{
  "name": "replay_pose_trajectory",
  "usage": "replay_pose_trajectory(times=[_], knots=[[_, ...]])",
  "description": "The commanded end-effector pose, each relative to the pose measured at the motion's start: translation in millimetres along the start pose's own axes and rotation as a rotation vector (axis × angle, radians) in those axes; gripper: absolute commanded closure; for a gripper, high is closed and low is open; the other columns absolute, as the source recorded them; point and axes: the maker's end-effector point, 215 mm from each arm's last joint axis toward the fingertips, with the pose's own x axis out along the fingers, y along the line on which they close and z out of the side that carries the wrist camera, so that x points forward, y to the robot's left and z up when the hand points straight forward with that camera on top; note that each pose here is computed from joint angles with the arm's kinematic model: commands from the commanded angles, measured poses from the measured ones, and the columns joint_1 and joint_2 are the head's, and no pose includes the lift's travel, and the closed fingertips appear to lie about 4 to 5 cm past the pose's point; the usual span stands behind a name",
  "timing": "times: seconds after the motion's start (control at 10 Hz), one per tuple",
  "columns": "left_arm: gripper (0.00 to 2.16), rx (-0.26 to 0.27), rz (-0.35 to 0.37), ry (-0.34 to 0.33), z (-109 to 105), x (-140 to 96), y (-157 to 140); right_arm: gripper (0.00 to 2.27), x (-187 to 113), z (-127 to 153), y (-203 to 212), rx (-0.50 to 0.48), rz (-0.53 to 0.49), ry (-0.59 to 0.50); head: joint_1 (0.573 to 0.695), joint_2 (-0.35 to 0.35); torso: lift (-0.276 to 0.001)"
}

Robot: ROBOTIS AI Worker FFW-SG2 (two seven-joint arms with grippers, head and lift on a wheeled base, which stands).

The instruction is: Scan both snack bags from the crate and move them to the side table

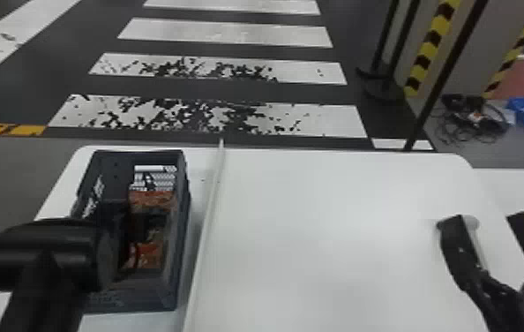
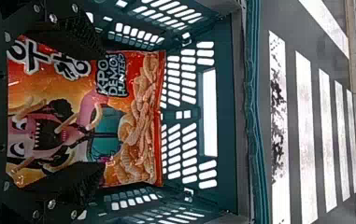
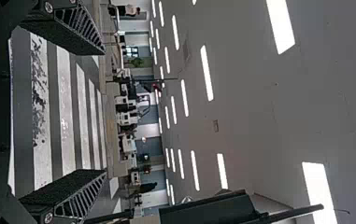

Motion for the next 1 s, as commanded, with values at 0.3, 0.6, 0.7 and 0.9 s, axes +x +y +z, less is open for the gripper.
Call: replay_pose_trajectory(times=[0.3,0.6,0.7,0.9], knots=[[0.21,-0.006,-0.021,0.018,-5,6,-5,0.09,-1,0,1,-0.001,0.005,0.003,0.695,-0.047,-0.095],[1.85,-0.026,-0.058,0.051,-15,7,-6,0.09,-1,1,2,0.0,0.007,0.001,0.695,-0.049,-0.095],[2.07,-0.031,-0.082,0.059,-17,7,-10,0.09,-1,3,2,-0.002,0.01,-0.001,0.695,-0.05,-0.095],[2.14,-0.034,-0.093,0.072,-22,7,-10,0.08,-3,2,2,0.0,0.007,0.003,0.695,-0.054,-0.095]])
